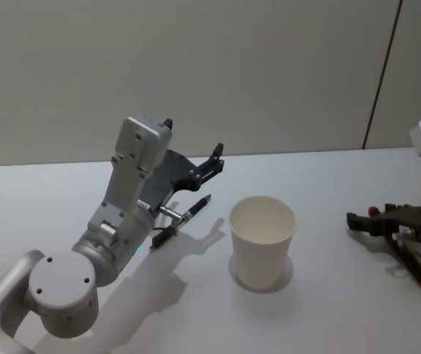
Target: Place the pen into the pen holder.
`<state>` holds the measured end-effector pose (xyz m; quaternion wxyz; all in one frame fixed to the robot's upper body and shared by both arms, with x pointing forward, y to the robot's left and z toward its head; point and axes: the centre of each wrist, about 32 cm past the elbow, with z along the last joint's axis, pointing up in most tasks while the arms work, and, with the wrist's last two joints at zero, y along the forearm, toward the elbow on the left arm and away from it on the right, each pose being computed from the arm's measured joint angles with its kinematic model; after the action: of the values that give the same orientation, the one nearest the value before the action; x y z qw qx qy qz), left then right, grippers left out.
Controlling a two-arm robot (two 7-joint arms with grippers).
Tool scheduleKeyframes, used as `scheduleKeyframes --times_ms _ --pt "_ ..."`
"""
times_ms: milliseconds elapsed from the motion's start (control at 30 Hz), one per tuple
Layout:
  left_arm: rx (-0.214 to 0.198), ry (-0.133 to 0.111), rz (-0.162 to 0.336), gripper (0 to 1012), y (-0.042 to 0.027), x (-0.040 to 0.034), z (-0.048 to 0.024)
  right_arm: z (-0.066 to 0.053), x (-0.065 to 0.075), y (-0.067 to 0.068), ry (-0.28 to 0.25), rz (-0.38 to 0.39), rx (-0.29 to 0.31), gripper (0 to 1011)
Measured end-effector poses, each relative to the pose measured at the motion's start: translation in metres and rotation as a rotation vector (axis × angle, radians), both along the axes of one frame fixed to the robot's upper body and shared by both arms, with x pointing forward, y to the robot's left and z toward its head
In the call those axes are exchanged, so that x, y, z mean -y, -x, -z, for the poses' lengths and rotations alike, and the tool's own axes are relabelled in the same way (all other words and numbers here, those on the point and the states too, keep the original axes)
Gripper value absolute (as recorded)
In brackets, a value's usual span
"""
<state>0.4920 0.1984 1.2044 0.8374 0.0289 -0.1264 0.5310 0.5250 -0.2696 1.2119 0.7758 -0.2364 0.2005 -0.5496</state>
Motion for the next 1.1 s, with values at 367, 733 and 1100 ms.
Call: scheduleKeyframes --times_ms 367,733,1100 --pt "0.000 0.000 0.000 1000 0.0000 0.0000 0.0000 0.0013 -0.0010 -0.0003 -0.001 -0.001 -0.003 815" --pt "0.000 0.000 0.000 1000 0.0000 0.0000 0.0000 0.0021 -0.0013 -0.0003 -0.001 -0.001 -0.005 754" --pt "0.000 0.000 0.000 1000 0.0000 0.0000 0.0000 0.0028 -0.0016 -0.0002 -0.002 -0.001 -0.007 680"
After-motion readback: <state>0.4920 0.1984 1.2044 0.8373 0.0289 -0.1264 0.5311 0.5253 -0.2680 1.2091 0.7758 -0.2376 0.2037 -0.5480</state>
